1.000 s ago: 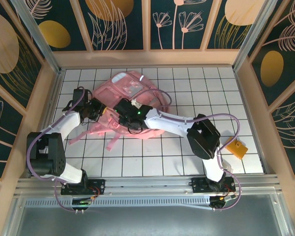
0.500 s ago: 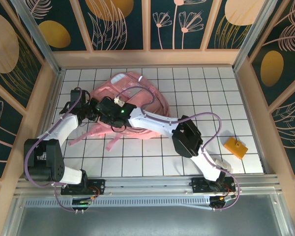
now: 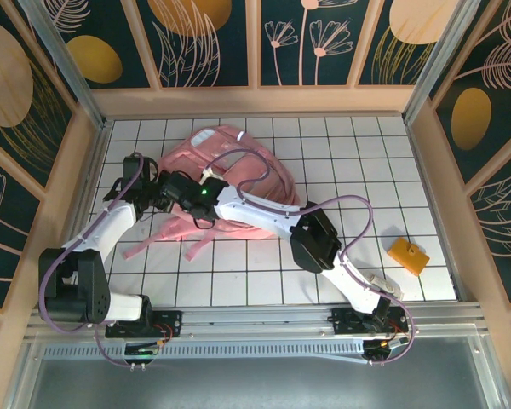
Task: Pack books, pencil case, and school supplies into a backpack
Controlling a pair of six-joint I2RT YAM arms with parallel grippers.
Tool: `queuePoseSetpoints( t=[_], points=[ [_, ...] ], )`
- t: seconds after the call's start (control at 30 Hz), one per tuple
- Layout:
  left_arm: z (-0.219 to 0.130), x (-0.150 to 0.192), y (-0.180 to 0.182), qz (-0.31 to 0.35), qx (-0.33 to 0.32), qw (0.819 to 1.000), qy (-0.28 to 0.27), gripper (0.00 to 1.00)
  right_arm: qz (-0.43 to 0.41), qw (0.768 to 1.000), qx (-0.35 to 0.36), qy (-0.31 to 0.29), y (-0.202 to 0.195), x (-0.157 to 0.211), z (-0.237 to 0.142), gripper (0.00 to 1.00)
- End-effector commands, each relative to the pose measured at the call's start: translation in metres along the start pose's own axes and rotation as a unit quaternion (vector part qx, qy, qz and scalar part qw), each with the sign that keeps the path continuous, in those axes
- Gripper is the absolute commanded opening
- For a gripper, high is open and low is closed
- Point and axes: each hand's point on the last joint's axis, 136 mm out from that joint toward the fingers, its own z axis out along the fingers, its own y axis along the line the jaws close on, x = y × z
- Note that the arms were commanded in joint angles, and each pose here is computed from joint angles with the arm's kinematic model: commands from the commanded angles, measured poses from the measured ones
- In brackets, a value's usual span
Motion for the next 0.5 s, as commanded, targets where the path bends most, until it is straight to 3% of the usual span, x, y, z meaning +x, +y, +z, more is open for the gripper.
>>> queuePoseSetpoints(
  t=[0.0,0.2,0.33,0.47],
  points=[
    [-0.010,0.016,-0.006,-0.068,0.011,0.997,0.029,0.00,-0.003,0.996,0.056,-0.067,-0.028,-0.033,0.009,0.19],
    [-0.007,0.003,0.001,-0.049,-0.010,0.999,-0.004,0.00,-0.013,0.995,0.053,-0.078,-0.035,-0.043,-0.009,0.01],
    [-0.006,-0.005,0.006,-0.037,-0.026,0.999,-0.024,0.00,-0.024,0.996,0.046,-0.077,-0.042,-0.048,-0.025,0.00],
    [-0.004,-0.013,0.010,-0.027,-0.035,0.998,-0.044,0.00,-0.033,0.999,0.011,-0.028,-0.046,-0.038,-0.035,0.00]
  ],
)
